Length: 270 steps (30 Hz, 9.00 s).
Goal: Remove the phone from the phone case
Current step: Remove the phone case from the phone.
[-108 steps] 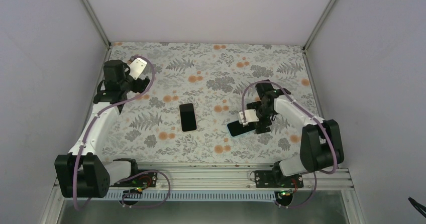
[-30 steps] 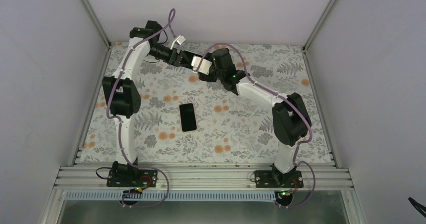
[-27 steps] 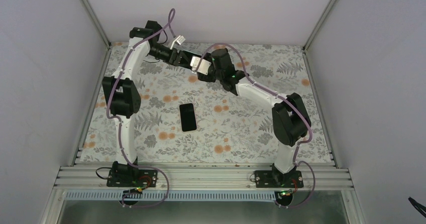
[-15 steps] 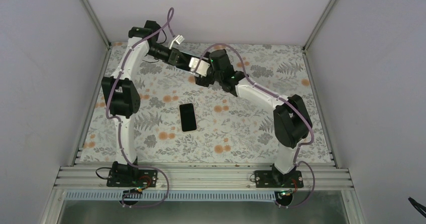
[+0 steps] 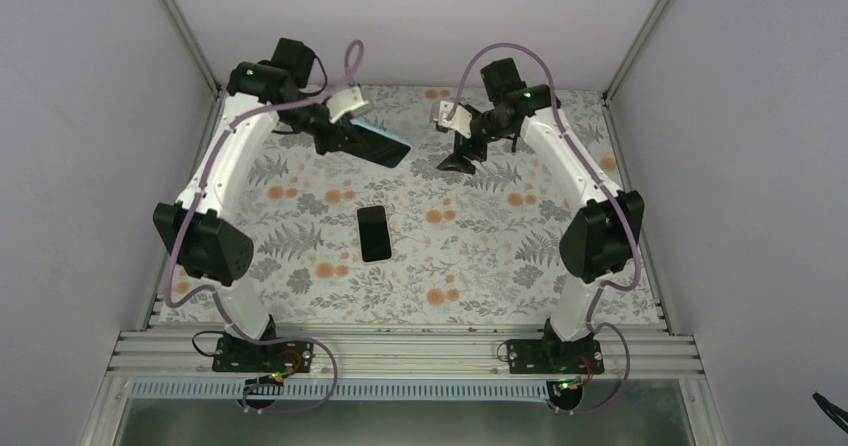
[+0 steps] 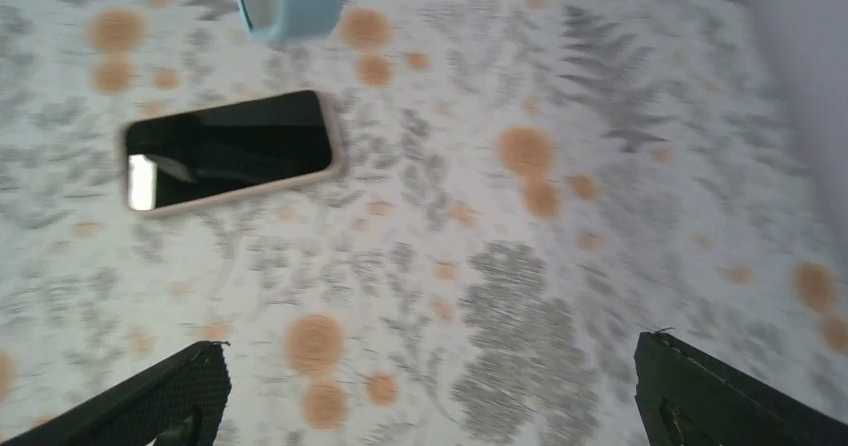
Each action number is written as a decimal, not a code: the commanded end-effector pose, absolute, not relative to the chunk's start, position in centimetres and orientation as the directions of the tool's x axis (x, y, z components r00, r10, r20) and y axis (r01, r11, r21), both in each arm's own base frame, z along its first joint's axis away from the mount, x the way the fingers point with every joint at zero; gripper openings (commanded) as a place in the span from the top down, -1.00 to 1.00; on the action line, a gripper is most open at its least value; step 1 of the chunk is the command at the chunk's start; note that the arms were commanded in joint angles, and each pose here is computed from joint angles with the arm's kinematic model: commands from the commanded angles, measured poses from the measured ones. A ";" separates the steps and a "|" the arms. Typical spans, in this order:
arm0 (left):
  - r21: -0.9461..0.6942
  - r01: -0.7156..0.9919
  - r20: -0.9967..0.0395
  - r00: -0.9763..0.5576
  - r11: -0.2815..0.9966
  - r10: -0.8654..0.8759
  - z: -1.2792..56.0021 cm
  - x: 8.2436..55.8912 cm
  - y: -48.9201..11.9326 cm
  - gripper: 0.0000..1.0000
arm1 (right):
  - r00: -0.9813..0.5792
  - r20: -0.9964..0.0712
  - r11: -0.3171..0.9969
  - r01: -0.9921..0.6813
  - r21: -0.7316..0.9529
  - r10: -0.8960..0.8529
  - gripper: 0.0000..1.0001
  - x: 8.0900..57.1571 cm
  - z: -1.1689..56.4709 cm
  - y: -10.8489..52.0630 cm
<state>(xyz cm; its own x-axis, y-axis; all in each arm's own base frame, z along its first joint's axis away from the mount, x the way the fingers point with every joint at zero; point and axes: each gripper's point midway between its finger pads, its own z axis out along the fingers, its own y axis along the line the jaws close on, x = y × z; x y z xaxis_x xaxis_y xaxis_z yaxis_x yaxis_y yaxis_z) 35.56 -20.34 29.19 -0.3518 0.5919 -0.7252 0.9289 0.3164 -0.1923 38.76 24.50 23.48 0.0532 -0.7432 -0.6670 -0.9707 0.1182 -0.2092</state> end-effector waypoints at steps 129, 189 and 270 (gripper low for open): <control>0.113 0.984 -0.656 -0.032 0.140 0.754 26.3 30.5 -26.5 0.95 | -0.024 -0.695 0.092 -0.994 -0.060 -0.718 -1.00 36.4 20.8 25.1; 0.109 0.980 -0.660 -0.054 0.167 0.749 25.9 31.6 -26.5 0.95 | -0.029 -0.723 0.048 -0.999 -0.005 -0.691 -0.92 36.1 20.2 25.7; 0.046 0.993 -0.678 -0.049 0.109 0.734 25.8 30.9 -27.0 0.95 | -0.010 -0.719 0.066 -0.997 -0.049 -0.695 -0.87 38.8 20.2 26.5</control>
<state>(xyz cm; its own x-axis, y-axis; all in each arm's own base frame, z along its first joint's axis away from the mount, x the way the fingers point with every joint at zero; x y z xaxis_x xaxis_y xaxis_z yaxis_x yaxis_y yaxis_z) 31.22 -25.82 23.87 -0.0953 0.7828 -0.6149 0.9866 0.1562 0.0460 36.92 25.88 18.49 -0.0358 -0.7256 -0.6872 -0.9993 0.0316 0.0187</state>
